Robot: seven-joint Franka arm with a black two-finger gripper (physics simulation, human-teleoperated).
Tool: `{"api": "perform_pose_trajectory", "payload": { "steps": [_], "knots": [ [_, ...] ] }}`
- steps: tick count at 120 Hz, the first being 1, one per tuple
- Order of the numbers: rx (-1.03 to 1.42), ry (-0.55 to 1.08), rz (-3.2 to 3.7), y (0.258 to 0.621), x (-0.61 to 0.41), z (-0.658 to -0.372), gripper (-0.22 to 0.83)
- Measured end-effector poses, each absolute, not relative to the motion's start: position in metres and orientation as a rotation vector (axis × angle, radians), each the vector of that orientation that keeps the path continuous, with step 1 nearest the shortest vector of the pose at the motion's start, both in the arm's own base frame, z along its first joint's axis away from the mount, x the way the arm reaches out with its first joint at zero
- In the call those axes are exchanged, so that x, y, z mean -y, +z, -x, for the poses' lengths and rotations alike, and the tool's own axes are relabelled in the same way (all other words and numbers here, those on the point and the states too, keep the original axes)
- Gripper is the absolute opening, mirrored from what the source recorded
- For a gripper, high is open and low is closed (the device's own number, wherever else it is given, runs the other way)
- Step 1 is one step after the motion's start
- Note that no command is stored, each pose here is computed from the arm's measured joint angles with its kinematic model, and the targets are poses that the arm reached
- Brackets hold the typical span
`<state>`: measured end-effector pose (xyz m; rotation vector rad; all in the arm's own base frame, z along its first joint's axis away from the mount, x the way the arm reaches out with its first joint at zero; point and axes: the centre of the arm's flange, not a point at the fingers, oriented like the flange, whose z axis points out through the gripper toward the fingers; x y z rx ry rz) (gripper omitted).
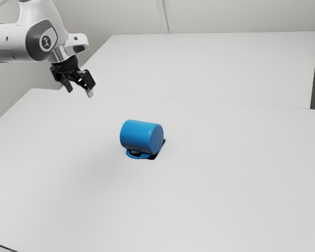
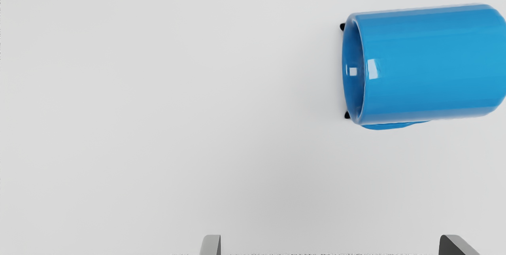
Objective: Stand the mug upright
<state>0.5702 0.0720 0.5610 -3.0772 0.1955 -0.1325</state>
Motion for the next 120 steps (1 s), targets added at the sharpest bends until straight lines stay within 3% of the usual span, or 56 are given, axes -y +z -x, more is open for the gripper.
{"api": "perform_pose_trajectory", "payload": {
  "steps": [12,34,77,120],
  "knots": [
    [-0.170,-0.093,3.084,0.545,-0.080,-0.576,0.62],
    [-0.117,-0.017,3.314,0.471,-0.071,-0.603,0.61],
    [0.041,0.017,3.704,0.362,-0.101,-0.624,0.61],
    [0.078,-0.092,3.993,0.312,-0.116,-0.631,0.62]
  ]
}}
